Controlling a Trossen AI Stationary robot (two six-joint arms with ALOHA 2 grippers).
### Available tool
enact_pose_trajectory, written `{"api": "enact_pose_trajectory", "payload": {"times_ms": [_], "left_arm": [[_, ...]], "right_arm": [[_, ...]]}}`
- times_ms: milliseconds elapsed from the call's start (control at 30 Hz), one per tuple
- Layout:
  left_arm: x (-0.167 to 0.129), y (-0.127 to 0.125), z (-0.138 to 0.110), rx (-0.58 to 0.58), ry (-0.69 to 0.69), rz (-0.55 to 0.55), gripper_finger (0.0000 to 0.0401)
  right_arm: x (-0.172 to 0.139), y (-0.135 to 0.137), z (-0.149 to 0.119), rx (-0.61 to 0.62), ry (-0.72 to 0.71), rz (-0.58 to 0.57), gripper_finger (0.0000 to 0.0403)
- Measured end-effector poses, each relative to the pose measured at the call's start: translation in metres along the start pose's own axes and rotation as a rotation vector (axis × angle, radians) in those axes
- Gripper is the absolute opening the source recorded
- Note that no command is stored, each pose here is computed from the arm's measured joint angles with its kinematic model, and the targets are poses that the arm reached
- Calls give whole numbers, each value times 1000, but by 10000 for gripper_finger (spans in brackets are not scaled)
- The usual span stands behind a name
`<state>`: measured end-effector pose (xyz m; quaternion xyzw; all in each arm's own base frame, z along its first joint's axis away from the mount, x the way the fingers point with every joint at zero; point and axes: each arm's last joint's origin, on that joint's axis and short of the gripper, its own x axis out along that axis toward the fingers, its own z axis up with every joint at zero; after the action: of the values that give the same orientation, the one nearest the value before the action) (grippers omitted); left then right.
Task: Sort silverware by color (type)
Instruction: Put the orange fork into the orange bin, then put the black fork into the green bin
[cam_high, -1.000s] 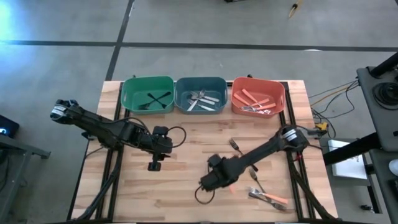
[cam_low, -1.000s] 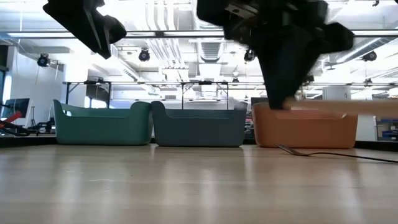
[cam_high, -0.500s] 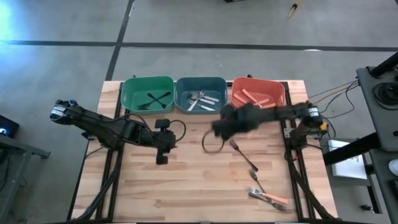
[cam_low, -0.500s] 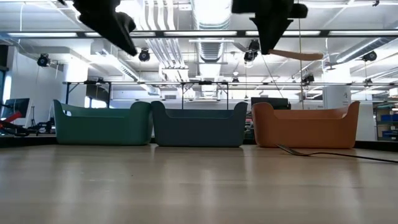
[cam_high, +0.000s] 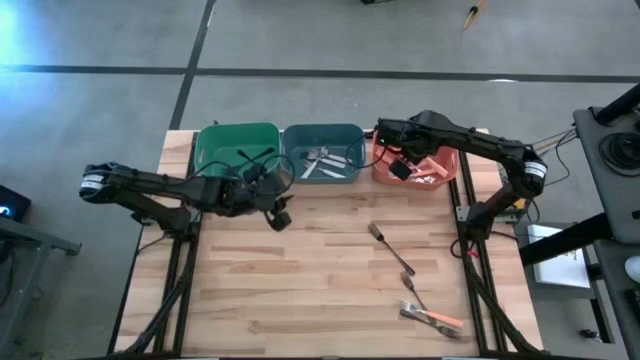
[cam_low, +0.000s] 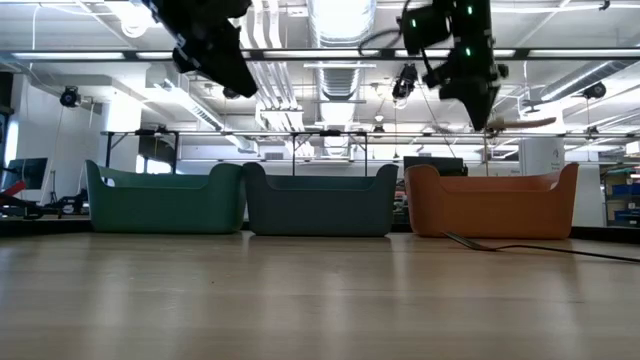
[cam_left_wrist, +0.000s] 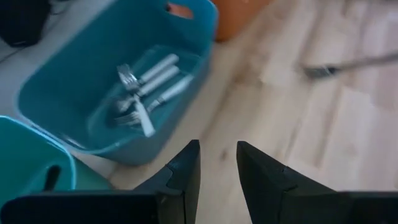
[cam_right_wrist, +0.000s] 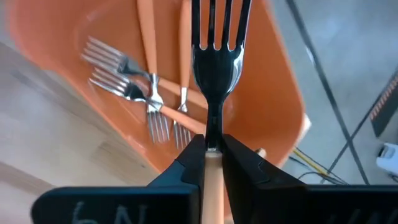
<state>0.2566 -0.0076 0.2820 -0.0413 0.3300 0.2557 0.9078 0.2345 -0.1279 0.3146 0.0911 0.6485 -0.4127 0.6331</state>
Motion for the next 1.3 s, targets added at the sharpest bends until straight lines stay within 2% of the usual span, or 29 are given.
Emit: {"api": "enact_pose_trajectory", "payload": {"times_ms": [133,300,467,700,767,867,967,1100,1300], "left_arm": [[4,7,8,-59,-59,52,88],[6,13,16,-114,-128,87,88],[7,14,21,-145,-166,84,88],[7,14,22,-171,-174,79,88],[7,14,22,-172,-174,79,88],[7,14,21,-170,-171,80,88],[7,14,17,-148,-133,79,88],[8,13,12,-116,-60,22,88],[8,12,5,-46,27,-60,88]], "right_arm": [[31,-3,-5,-89,2,20,40],[51,-8,-6,-120,-14,13,43],[59,-9,-7,-129,-25,16,59],[58,-10,-8,-115,-21,20,107],[53,-11,-12,-57,12,68,117],[44,-8,-19,48,40,247,123],[33,1,-28,119,32,353,123],[16,21,-42,174,12,384,114],[3,75,-68,183,36,406,109]]}}
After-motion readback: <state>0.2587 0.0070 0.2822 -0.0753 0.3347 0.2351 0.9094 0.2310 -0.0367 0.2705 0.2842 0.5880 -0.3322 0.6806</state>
